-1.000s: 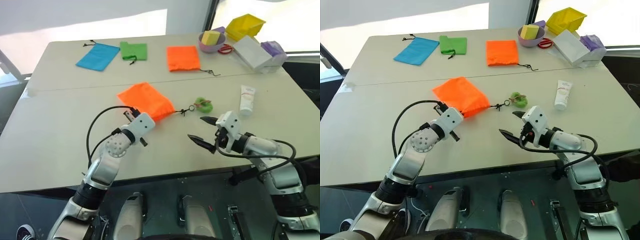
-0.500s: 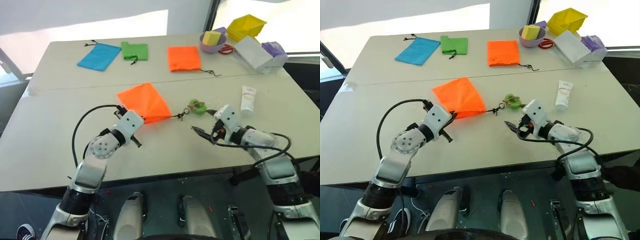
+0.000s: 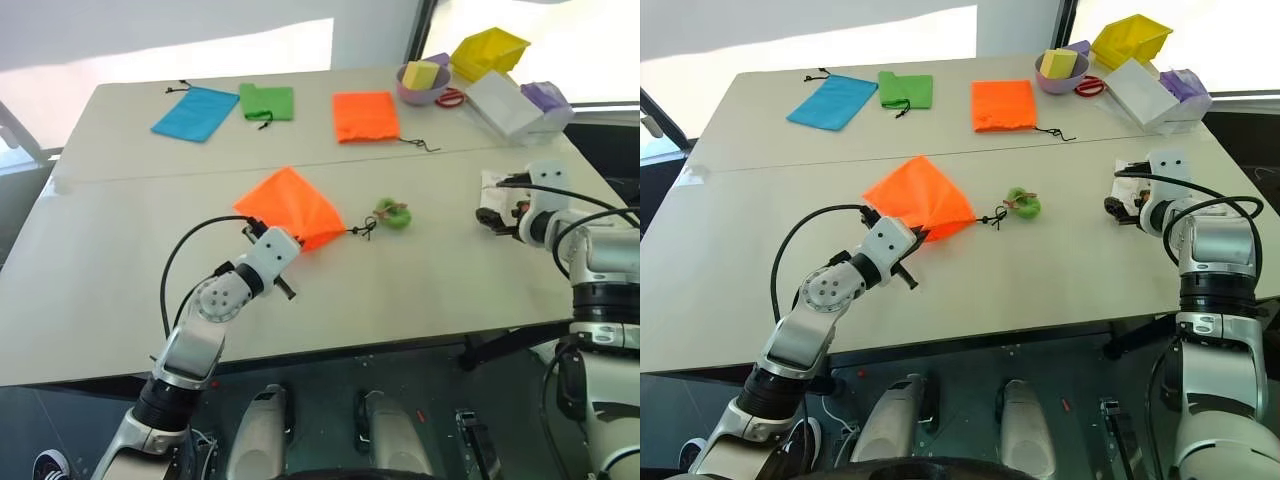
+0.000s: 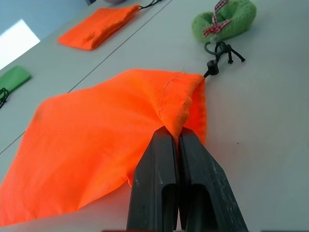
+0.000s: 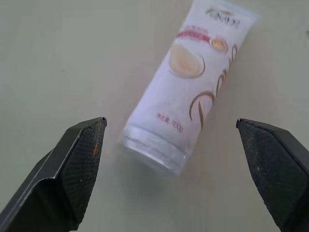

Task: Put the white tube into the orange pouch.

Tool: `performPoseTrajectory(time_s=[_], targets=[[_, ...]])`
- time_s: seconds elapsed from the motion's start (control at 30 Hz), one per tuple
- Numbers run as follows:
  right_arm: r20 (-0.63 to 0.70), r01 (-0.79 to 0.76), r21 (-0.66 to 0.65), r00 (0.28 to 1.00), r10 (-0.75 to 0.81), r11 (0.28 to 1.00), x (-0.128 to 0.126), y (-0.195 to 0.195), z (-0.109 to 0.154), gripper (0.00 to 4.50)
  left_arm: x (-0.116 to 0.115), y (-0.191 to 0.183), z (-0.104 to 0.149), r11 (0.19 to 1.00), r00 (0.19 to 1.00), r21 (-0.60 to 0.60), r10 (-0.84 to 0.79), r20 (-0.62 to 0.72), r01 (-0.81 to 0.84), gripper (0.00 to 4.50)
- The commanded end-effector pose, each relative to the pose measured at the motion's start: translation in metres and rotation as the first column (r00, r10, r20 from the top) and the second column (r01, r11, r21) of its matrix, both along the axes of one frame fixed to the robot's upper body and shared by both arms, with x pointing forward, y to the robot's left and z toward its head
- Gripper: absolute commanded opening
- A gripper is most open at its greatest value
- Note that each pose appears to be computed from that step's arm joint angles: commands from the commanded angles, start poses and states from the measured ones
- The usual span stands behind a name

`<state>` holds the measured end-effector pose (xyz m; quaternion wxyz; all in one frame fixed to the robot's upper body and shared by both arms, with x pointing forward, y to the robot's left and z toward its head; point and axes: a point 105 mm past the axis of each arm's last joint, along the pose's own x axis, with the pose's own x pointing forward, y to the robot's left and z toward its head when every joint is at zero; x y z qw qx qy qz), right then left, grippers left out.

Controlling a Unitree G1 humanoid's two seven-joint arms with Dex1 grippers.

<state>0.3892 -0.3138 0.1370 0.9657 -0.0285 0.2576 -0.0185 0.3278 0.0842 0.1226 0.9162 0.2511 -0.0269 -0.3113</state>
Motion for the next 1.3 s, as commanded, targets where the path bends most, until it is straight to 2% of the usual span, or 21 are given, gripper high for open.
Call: performPoseTrajectory(time_s=[0.03, 0.4, 0.5, 0.6, 0.63, 0.77, 0.87, 0.9, 0.93, 1.0, 1.07, 1.13, 1.2, 1.3], targets=[[0.063, 0.059, 0.047, 0.996, -0.062, 0.997, 0.009, -0.008, 0.016, 4.5, -0.004, -0.003, 0.008, 1.0, 0.999, -0.003, -0.012, 0.04, 0.012, 0.04], [0.058, 0.062, 0.138, 0.996, -0.07, 0.989, 0.021, 0.003, 0.004, 4.5, -0.007, -0.003, 0.008, 0.999, 0.998, 0.029, -0.017, 0.054, 0.016, 0.04], [0.052, 0.065, 0.131, 0.996, -0.072, 0.989, 0.02, 0.003, 0.001, 3.79, -0.007, -0.004, 0.009, 1.0, 0.999, 0.019, -0.016, 0.052, 0.015, 0.0], [0.055, 0.058, 0.114, 0.996, -0.064, 0.992, 0.019, 0.003, 0.001, 2.22, -0.007, -0.004, 0.009, 1.0, 0.998, 0.02, -0.019, 0.052, 0.018, 0.0], [0.054, 0.052, 0.112, 0.997, -0.059, 0.992, 0.019, 0.004, 0.001, 1.83, -0.007, -0.004, 0.009, 1.0, 0.998, 0.02, -0.019, 0.052, 0.018, 0.0], [0.095, -0.047, 0.057, 0.995, 0.041, 0.997, 0.019, 0.016, 0.012, 1.8, -0.006, -0.004, 0.01, 1.0, 0.998, 0.019, -0.019, 0.053, 0.018, 0.0], [0.165, -0.236, 0.054, 0.96, 0.224, 0.97, 0.011, 0.039, 0.026, 1.8, -0.006, -0.004, 0.01, 1.0, 0.998, 0.019, -0.02, 0.052, 0.019, 0.0], [0.191, -0.311, 0.071, 0.937, 0.294, 0.948, 0.004, 0.049, 0.032, 1.8, -0.006, -0.004, 0.01, 1.0, 0.998, 0.02, -0.02, 0.052, 0.019, 0.0], [0.215, -0.437, 0.027, 0.881, 0.422, 0.899, -0.008, 0.065, 0.039, 1.8, -0.006, -0.004, 0.01, 1.0, 0.998, 0.02, -0.02, 0.051, 0.019, 0.0], [0.194, -0.71, 0.009, 0.692, 0.695, 0.704, -0.053, 0.108, 0.044, 1.8, -0.006, -0.003, 0.01, 1.0, 0.999, 0.019, -0.018, 0.049, 0.017, 0.0], [0.103, -0.835, 0.036, 0.549, 0.829, 0.549, -0.091, 0.132, 0.03, 1.8, -0.006, -0.003, 0.01, 1.0, 0.999, 0.022, -0.02, 0.049, 0.019, 0.0], [0.021, -0.898, 0.076, 0.437, 0.899, 0.434, -0.121, 0.147, 0.014, 1.8, -0.005, -0.003, 0.01, 0.999, 0.999, 0.025, -0.021, 0.05, 0.02, 0.0], [0.012, -0.918, 0.089, 0.389, 0.921, 0.387, -0.133, 0.158, 0.008, 1.8, -0.005, -0.003, 0.011, 1.0, 0.998, 0.025, -0.02, 0.052, 0.019, 0.0], [-0.004, -0.925, 0.081, 0.371, 0.929, 0.37, -0.135, 0.172, -0.002, 1.8, -0.005, -0.002, 0.012, 1.0, 0.998, 0.026, -0.02, 0.055, 0.018, 0.0]])
